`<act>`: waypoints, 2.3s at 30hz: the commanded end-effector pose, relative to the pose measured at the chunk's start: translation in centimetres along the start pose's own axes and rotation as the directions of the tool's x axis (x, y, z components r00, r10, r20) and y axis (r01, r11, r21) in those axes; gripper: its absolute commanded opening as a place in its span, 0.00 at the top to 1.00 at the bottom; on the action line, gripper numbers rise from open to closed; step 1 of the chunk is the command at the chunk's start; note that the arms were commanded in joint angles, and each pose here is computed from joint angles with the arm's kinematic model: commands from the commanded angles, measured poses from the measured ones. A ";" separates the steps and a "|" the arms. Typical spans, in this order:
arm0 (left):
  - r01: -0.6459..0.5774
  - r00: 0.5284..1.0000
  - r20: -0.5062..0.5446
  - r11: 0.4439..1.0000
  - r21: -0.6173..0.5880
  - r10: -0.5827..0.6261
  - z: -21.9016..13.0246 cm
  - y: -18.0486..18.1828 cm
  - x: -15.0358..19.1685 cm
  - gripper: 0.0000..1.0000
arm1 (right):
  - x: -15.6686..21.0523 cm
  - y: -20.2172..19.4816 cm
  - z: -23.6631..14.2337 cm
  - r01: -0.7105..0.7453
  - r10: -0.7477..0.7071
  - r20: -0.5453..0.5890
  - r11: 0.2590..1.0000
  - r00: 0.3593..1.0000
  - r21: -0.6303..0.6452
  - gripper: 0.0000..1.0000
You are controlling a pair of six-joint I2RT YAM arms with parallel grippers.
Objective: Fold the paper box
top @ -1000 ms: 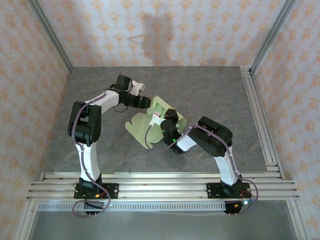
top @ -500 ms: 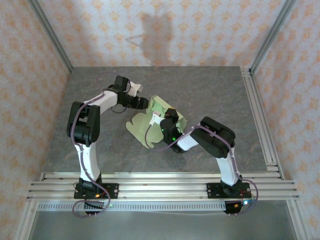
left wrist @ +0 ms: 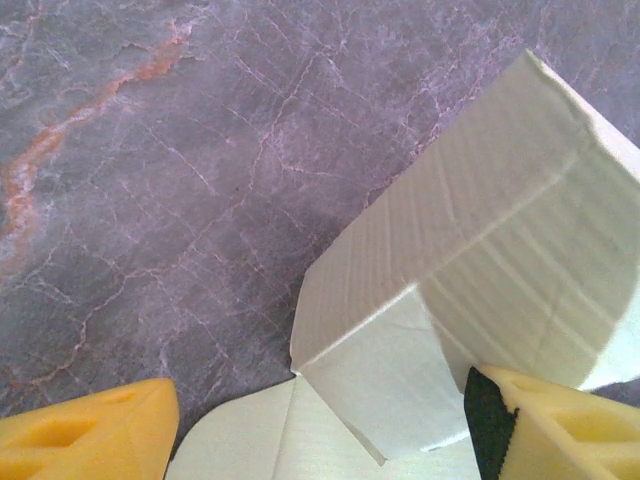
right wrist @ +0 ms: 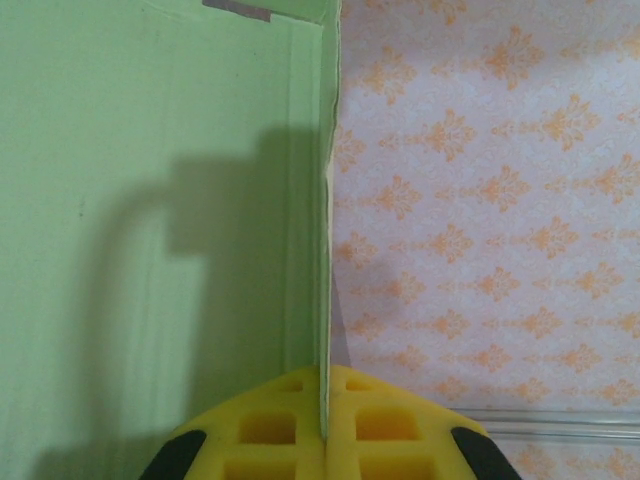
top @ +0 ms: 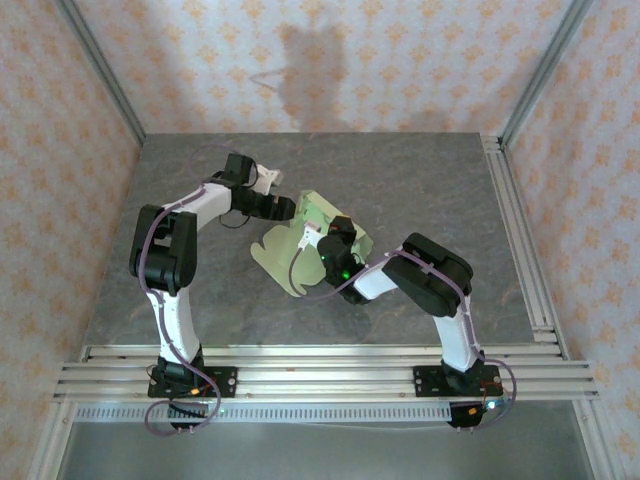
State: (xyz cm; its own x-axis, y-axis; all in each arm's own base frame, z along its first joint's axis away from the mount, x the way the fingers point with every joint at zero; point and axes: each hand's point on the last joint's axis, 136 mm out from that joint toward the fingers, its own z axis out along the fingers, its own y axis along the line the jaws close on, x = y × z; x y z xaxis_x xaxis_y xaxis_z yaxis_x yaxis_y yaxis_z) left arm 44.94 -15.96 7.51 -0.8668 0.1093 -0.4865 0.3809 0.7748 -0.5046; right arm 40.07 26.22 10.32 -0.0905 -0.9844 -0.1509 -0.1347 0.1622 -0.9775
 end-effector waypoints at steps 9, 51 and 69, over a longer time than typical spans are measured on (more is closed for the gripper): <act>-0.022 0.999 -0.040 0.999 -0.049 0.020 -0.3 0.1 0.0 0.26 | -0.8 -0.8 0.0 -0.023 0.023 0.004 1.000 1.000 -0.008 1.00; 0.029 0.993 0.118 1.000 0.006 -0.029 -3.2 -0.1 -3.1 0.26 | 0.6 -1.1 -1.0 -0.113 0.115 -0.008 0.962 0.993 -0.247 1.00; 0.155 0.958 0.260 0.981 -0.118 -0.120 -5.2 4.4 -4.8 0.23 | 0.1 -3.5 -0.2 -0.007 0.020 0.087 0.990 0.996 -0.142 1.00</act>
State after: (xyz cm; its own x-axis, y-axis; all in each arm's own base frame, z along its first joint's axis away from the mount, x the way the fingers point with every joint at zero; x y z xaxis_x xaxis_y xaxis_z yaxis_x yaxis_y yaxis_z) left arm 48.31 -10.06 11.26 -0.8069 -0.1373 -0.5745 0.2121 0.8404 -0.4987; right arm 40.04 25.61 13.85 -0.0175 -0.9731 -0.2296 -0.2966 0.2244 -0.9283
